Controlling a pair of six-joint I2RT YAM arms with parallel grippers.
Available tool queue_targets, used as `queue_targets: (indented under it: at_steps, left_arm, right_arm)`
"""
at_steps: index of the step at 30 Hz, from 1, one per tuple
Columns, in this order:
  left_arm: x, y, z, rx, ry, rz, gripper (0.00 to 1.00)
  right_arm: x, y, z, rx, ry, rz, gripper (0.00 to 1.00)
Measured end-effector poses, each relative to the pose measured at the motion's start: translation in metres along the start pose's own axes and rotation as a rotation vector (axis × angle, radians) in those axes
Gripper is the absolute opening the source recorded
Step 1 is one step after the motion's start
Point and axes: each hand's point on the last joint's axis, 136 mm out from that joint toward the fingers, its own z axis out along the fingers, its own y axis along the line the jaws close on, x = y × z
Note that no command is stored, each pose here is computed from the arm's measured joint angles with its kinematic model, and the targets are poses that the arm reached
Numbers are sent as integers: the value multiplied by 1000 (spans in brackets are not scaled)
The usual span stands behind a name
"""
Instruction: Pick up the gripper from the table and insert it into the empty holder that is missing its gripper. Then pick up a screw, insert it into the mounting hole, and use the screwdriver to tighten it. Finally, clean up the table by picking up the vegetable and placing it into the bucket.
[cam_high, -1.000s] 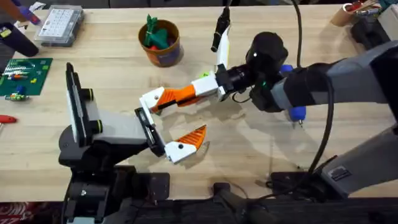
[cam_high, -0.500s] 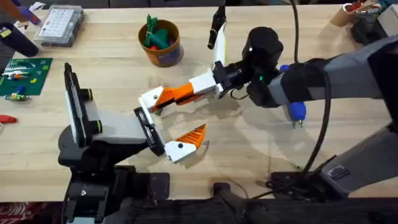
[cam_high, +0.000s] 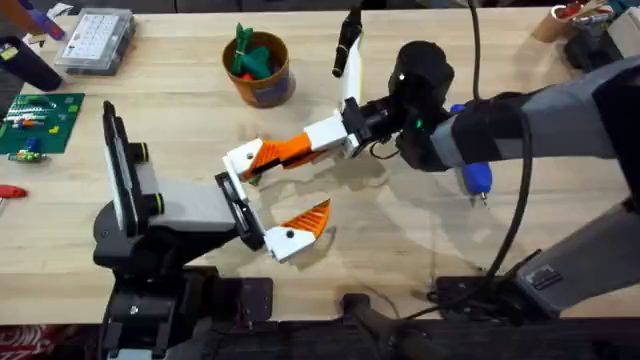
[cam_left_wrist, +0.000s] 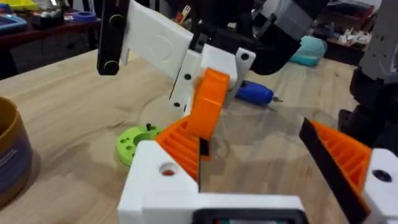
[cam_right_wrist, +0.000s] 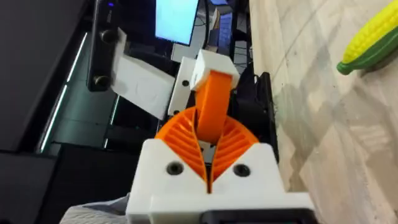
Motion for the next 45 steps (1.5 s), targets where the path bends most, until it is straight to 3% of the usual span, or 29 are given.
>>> queue_targets:
  at_steps: [45]
  left_arm:
    - [0,3,0,-15,-1,-10,984]
  right_arm:
    - [-5,-9,2,-12,54,-71,12]
